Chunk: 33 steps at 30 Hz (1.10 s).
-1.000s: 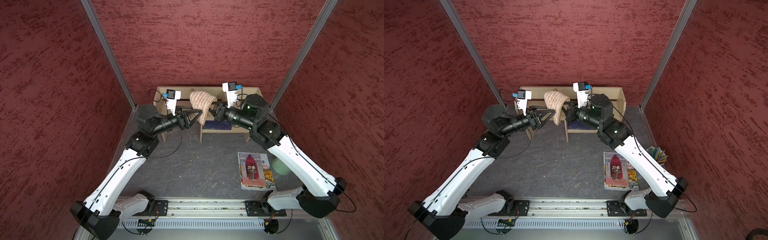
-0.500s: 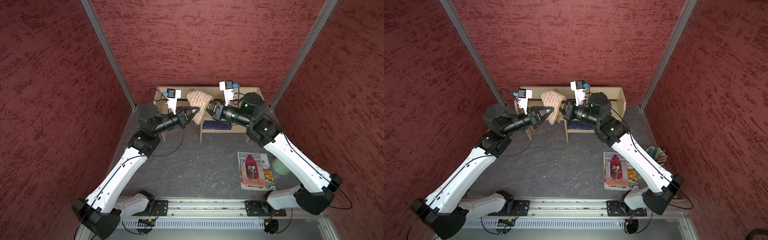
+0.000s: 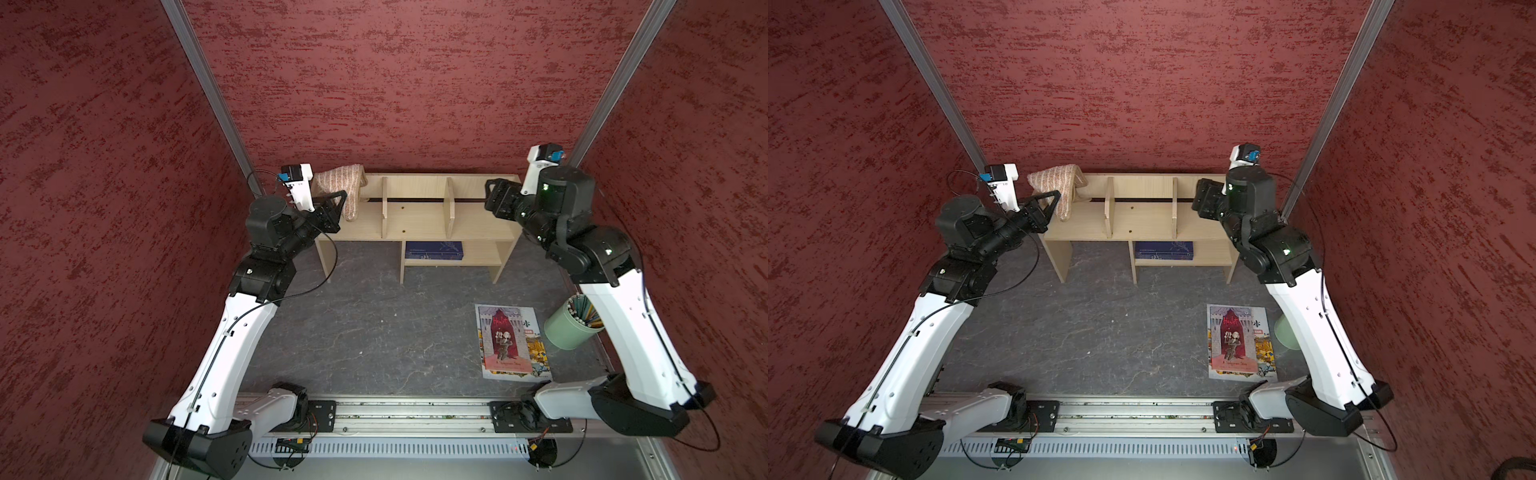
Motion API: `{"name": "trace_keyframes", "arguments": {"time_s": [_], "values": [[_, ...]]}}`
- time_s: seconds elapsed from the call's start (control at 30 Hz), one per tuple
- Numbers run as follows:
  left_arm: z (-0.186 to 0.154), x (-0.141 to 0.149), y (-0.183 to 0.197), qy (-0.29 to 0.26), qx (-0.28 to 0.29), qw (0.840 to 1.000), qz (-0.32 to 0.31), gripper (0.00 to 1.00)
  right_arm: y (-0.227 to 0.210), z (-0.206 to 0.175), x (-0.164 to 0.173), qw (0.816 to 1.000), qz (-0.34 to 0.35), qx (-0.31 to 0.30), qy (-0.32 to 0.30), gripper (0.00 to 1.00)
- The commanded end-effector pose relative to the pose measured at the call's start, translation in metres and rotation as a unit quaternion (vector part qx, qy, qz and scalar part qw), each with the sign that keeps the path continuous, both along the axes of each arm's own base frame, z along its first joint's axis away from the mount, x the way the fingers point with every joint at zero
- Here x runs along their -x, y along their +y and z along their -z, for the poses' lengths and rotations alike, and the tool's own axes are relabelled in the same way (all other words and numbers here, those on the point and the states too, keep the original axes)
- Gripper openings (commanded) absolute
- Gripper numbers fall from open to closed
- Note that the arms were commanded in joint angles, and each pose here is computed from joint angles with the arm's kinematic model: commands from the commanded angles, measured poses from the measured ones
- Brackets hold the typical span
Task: Wipe the bookshelf clean with a cloth
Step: Adjust the cleaning item, then hold the shelf at the center of the board.
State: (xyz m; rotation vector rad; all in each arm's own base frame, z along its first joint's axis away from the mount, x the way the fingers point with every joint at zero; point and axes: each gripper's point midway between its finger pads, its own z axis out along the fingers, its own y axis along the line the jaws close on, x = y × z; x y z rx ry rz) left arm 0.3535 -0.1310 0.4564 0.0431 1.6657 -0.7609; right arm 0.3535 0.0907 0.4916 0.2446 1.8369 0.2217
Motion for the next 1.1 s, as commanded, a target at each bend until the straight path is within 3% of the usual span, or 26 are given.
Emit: {"name": "trace_keyframes", "arguments": {"time_s": [0.0,0.17,0.47,0.5,0.6,0.77,0.9,1.07], "values": [[0.018,-0.014,0.007,0.019,-0.036,0.999,-0.024,0.0,-0.059,0.03,-0.004,0.989,0.102,0.084,0.071,0.8],[0.052,-0.032,0.004,0.059,-0.044,0.997,-0.021,0.0,-0.087,0.062,-0.028,0.982,0.127,0.076,0.118,0.89],[0.114,-0.063,-0.001,0.153,-0.044,0.987,-0.012,0.02,-0.084,0.122,-0.055,0.982,0.081,0.056,0.163,0.85],[0.117,-0.064,-0.002,0.158,-0.045,0.986,-0.01,0.09,-0.086,0.126,-0.055,0.981,0.082,0.054,0.166,0.83],[0.123,-0.066,0.001,0.168,-0.047,0.984,-0.019,0.45,-0.087,0.136,-0.055,0.981,0.077,0.047,0.173,0.77],[0.123,-0.063,0.011,0.173,-0.052,0.983,-0.041,0.85,-0.084,0.153,-0.057,0.979,0.066,0.047,0.185,0.6],[0.123,-0.061,0.017,0.172,-0.063,0.981,-0.057,0.91,-0.085,0.148,-0.052,0.981,0.06,0.045,0.176,0.45],[0.13,-0.072,0.02,0.183,-0.07,0.978,-0.068,0.86,-0.08,0.148,-0.053,0.983,0.042,0.045,0.17,0.32]]}}
